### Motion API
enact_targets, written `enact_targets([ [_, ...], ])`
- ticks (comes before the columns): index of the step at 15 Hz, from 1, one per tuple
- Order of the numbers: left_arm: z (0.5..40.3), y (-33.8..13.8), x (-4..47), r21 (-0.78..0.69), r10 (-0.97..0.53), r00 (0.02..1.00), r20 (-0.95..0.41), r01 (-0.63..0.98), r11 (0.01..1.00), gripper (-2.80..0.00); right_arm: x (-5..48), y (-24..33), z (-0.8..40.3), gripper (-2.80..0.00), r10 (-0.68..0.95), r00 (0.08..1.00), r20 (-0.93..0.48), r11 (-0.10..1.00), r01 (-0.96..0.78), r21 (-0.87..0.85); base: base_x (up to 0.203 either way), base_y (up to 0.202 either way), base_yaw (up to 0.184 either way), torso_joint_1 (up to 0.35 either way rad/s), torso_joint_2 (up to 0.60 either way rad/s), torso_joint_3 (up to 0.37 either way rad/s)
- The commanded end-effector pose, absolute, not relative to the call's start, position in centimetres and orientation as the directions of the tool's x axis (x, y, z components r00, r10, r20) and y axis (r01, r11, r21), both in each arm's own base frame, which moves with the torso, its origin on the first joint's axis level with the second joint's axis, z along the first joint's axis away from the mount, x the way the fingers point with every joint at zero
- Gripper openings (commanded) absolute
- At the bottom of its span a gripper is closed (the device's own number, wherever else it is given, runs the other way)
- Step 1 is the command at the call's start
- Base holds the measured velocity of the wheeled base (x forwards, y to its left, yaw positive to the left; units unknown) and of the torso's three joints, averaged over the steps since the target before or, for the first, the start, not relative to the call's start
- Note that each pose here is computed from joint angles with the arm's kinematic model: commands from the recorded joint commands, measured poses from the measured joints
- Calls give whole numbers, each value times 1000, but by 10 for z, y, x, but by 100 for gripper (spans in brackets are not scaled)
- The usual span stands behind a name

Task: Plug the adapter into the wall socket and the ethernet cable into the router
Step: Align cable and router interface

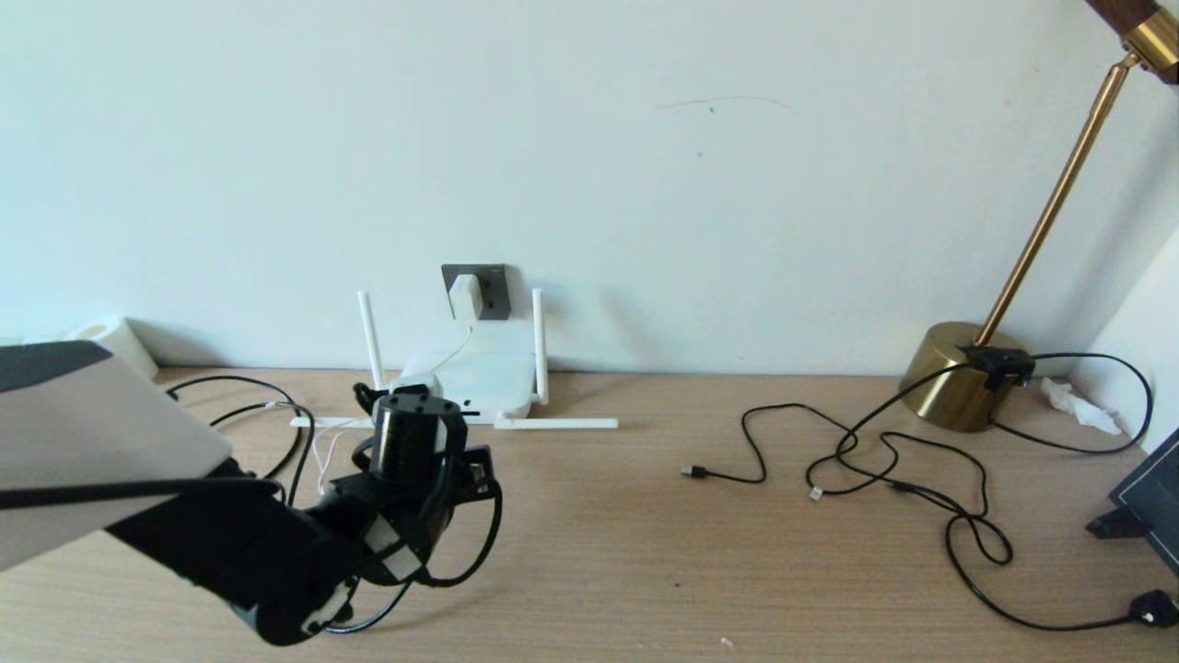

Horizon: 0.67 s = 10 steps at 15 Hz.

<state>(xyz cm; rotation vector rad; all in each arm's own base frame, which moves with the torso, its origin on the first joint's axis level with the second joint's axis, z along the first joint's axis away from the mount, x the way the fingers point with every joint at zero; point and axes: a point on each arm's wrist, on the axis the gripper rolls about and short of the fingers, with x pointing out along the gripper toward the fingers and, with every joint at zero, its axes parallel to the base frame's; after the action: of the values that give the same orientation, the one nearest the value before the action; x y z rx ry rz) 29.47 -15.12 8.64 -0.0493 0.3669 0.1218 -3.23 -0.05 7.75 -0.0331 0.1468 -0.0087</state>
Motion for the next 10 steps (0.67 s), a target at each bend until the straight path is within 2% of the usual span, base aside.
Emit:
enact_targets([
  [1, 86, -150, 294, -25, 115, 926, -360, -133, 991, -280, -32, -1, 78, 0, -11, 989, -148, 999, 6, -34, 0, 0, 0, 0, 0, 0],
  [10, 80, -152, 298, -32, 69, 925, -374, -87, 996, -280, -32, -1, 77, 0, -11, 989, -148, 999, 6, -34, 0, 0, 0, 0, 0, 0],
])
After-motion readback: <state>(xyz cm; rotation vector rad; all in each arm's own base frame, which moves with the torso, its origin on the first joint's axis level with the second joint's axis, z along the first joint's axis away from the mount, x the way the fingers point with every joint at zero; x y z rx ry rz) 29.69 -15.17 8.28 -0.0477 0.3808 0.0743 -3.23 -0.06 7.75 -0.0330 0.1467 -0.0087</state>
